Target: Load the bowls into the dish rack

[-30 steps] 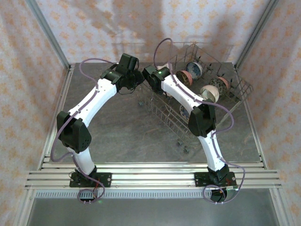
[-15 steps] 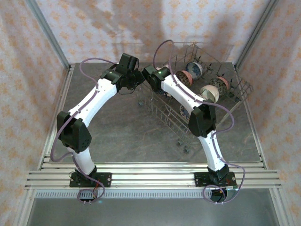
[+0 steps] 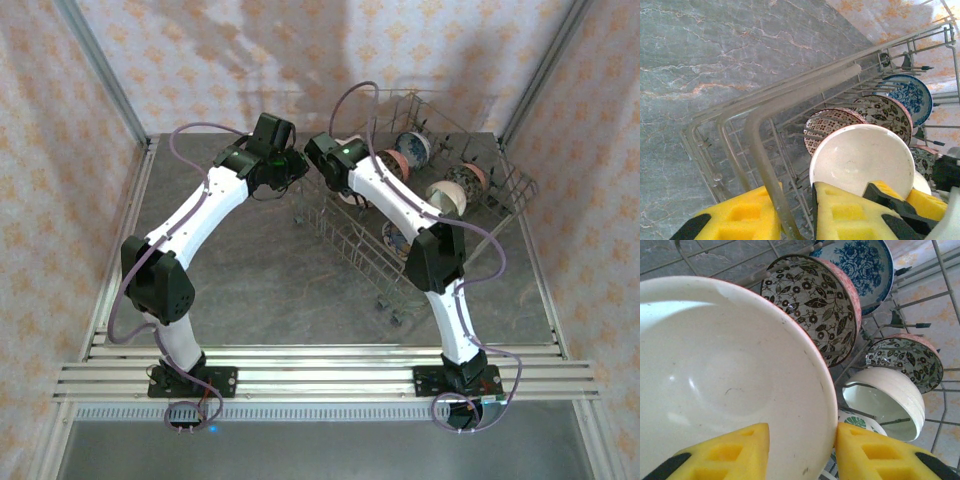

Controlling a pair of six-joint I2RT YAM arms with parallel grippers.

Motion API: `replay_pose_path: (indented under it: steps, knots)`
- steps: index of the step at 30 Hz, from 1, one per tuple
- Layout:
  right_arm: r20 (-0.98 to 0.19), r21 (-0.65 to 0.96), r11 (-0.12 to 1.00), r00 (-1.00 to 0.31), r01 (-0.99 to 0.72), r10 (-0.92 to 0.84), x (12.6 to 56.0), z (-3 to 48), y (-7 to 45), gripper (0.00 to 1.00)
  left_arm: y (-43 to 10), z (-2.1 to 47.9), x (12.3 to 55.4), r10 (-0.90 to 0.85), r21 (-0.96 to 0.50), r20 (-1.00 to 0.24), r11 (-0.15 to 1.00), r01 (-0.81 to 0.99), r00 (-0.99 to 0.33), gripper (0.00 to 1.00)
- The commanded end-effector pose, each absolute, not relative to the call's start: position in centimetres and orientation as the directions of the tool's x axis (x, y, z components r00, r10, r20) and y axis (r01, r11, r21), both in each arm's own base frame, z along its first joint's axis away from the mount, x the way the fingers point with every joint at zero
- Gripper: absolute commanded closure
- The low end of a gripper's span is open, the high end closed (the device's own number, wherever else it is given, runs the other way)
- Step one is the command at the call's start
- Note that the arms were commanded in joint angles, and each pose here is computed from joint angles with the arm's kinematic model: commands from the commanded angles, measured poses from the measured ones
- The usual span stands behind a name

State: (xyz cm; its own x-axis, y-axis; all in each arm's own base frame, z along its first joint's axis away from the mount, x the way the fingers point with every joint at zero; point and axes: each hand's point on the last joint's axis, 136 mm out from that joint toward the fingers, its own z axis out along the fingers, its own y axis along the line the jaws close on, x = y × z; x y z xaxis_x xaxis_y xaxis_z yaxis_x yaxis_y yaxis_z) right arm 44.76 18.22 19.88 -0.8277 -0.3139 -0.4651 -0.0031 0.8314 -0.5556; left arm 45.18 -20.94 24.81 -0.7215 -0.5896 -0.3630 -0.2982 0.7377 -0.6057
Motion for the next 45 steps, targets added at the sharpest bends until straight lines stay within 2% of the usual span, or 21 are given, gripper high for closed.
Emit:
replay_pose_path:
  steps: [1,13,19,27,38,45]
  knots:
    - [-0.498,-0.506,0.862,-0.824,0.023,-0.271,44.9,21.1,17.4,0.62,-23.6,26.1,44.6,-0.533,-0.639,-0.346,0.737,-0.222,-0.772,0.79]
    - [-0.513,-0.423,0.906,-0.826,0.008,-0.233,46.2,21.3,17.2,0.62,-23.9,26.0,44.6,-0.526,-0.632,-0.346,0.743,-0.221,-0.777,0.79]
    - [-0.526,-0.253,0.967,-0.835,-0.031,-0.164,46.6,22.0,17.4,0.62,-23.9,25.9,44.6,-0.518,-0.628,-0.342,0.746,-0.219,-0.784,0.79]
    - [-0.529,-0.201,0.978,-0.835,-0.052,-0.153,47.5,22.9,16.8,0.62,-23.9,25.8,44.6,-0.514,-0.622,-0.343,0.752,-0.220,-0.787,0.79]
    - [-0.433,-0.141,0.984,-0.887,-0.107,-0.158,47.8,21.3,15.1,0.74,-23.9,25.6,44.5,-0.511,-0.617,-0.339,0.754,-0.223,-0.790,0.79]
    - [-0.364,-0.071,0.985,-0.915,-0.160,-0.175,47.5,19.5,15.0,0.77,-24.1,25.6,44.5,-0.505,-0.613,-0.338,0.758,-0.221,-0.794,0.79]
